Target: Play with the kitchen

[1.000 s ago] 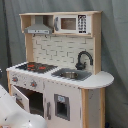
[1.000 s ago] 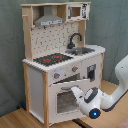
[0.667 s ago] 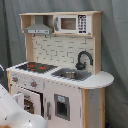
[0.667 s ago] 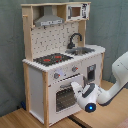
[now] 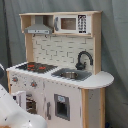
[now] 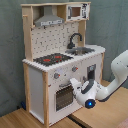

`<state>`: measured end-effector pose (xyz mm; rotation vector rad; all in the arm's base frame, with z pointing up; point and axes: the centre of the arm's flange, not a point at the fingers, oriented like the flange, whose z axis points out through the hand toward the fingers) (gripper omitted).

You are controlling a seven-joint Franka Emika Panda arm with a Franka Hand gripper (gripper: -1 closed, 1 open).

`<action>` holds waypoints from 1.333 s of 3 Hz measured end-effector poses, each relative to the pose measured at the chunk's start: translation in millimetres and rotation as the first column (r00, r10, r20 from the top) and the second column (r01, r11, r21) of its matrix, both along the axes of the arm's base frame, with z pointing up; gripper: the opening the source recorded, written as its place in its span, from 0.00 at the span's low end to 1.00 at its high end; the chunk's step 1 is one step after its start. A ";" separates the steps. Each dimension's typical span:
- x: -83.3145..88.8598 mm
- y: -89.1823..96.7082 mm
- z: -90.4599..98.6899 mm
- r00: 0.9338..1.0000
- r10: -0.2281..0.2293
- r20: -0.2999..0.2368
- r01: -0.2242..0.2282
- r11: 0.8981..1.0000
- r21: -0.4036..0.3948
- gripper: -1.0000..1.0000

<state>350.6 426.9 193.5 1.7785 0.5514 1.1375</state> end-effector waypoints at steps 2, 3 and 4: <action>-35.5 25.7 12.4 0.998 0.056 0.001 -0.056 0.998 -0.011 1.00; -66.7 43.4 30.2 0.994 0.103 -0.020 -0.103 0.995 -0.017 1.00; -90.8 44.4 32.8 0.982 0.180 -0.056 -0.184 0.979 -0.086 1.00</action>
